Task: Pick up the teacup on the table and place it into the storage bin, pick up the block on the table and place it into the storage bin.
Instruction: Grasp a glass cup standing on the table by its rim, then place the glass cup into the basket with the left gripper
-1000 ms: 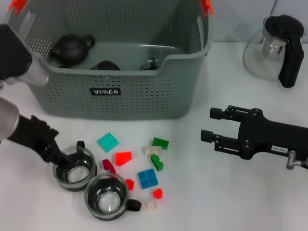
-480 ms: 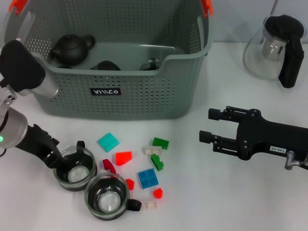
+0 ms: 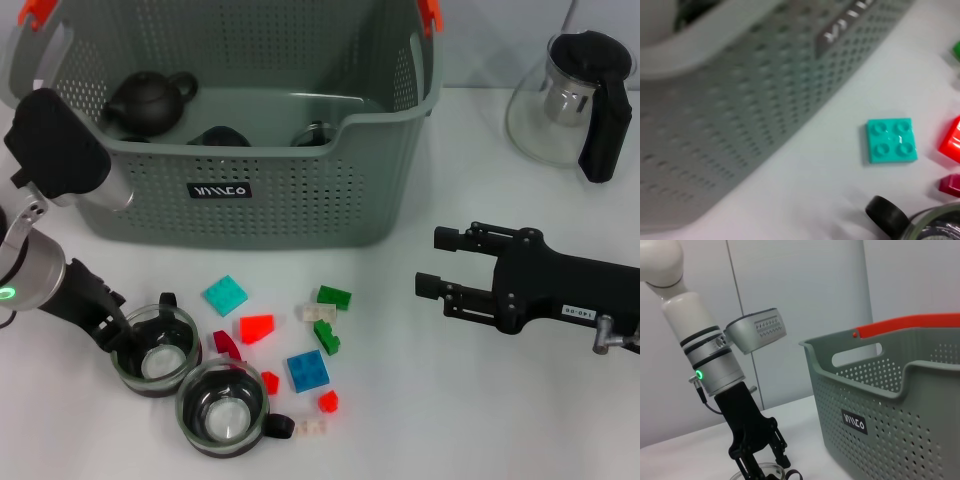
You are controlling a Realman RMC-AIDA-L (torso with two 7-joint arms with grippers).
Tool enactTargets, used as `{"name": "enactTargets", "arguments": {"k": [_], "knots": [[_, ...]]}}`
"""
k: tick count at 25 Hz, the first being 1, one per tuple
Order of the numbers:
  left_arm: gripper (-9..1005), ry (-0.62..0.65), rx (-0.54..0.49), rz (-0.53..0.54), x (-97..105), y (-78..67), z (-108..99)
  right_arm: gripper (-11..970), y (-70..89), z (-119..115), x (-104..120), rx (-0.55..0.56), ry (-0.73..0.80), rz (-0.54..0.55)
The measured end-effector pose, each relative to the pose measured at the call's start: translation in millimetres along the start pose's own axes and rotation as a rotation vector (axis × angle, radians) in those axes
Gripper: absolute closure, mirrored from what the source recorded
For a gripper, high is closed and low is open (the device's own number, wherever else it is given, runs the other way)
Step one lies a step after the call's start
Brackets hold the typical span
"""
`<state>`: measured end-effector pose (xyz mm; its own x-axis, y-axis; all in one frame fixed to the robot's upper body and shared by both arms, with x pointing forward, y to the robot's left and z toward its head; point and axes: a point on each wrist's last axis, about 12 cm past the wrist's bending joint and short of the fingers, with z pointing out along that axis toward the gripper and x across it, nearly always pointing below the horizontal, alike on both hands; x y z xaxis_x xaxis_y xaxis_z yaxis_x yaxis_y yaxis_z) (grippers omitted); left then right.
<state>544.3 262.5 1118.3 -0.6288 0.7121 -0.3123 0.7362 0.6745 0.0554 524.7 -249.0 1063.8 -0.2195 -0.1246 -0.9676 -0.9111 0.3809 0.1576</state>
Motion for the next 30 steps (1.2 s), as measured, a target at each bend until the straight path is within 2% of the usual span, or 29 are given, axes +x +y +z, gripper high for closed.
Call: {"name": "enactTargets", "arguments": {"k": [6,9,19,26,30], "knots": [[273,0.000,-0.006,-0.001,-3,-1.2,-2,266,0.2,-1,1,0.002,0.001,0.002],[468,0.000,-0.008,-0.004,-4,-0.7,-3,266,0.0,-2,1,0.004,0.002,0.003],[894,0.004,-0.015,-0.019,-6,-0.9,-7,265,-0.2,-2,1,0.005,0.003,0.003],[955,-0.002,-0.008,-0.040,-7,-1.8,-15,265,-0.5,-2,1,0.007,0.002,0.003],[952,-0.061,0.030,-0.066,-3,4.6,-27,268,-0.3,-2,1,0.006,0.002,0.003]]}}
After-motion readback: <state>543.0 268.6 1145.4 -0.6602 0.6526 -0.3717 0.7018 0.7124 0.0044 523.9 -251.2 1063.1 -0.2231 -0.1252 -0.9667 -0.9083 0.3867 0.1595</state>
